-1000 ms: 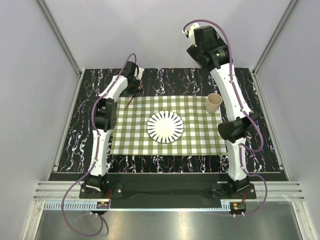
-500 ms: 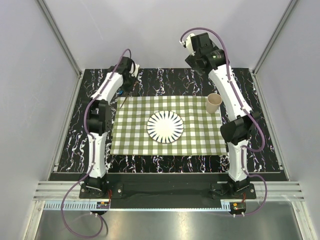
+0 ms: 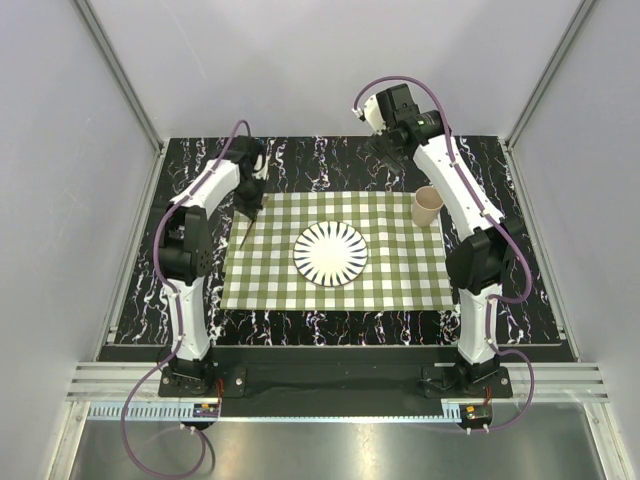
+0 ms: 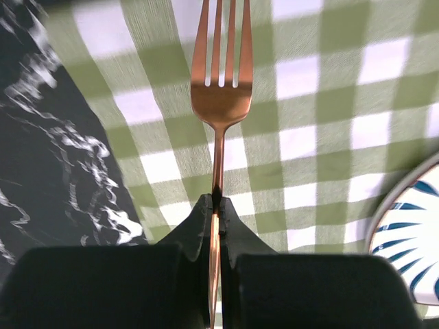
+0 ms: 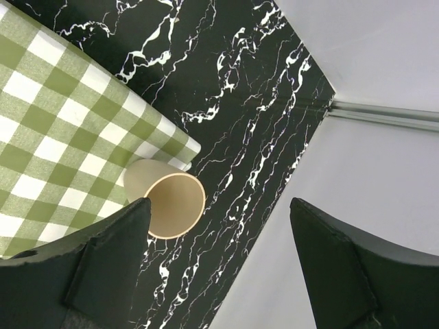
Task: Set the dinner table for one person
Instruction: Pick up the fork from the napkin, then place the fork on the napkin, then move the knife to the center of the board.
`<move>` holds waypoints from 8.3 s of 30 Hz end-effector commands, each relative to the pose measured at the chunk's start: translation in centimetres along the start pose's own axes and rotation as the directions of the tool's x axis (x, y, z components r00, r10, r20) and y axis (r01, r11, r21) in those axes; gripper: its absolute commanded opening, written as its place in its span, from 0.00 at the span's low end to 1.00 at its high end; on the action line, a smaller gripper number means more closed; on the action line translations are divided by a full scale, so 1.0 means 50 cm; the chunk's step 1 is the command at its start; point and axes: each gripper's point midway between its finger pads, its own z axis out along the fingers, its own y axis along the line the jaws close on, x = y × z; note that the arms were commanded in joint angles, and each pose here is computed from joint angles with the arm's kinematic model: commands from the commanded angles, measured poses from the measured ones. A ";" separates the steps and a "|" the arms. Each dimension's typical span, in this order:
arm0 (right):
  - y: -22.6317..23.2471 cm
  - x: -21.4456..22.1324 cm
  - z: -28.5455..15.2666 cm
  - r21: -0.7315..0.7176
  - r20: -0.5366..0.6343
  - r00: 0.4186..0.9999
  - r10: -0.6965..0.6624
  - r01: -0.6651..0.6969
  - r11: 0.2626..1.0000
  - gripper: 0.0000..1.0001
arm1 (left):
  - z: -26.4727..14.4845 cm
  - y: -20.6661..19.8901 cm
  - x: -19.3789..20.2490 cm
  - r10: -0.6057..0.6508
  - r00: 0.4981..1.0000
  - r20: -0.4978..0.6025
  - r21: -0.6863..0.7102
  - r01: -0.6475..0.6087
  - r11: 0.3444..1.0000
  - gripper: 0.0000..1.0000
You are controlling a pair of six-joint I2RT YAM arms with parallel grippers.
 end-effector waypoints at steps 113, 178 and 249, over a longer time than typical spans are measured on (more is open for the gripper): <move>-0.004 -0.055 -0.059 0.021 0.113 0.993 -0.016 0.014 1.000 0.89 | 0.021 -0.134 0.099 -0.214 0.977 0.000 -0.015 0.214 0.977 0.00; -0.036 -0.058 -0.067 0.091 0.107 0.993 -0.047 0.037 0.995 0.94 | 0.079 0.135 -0.245 0.161 0.962 0.221 -0.107 -0.140 0.984 0.48; -0.043 -0.097 -0.083 0.108 0.154 0.987 -0.036 0.020 0.994 0.94 | 0.200 0.159 -0.277 0.170 0.943 0.287 -0.037 -0.167 0.985 0.49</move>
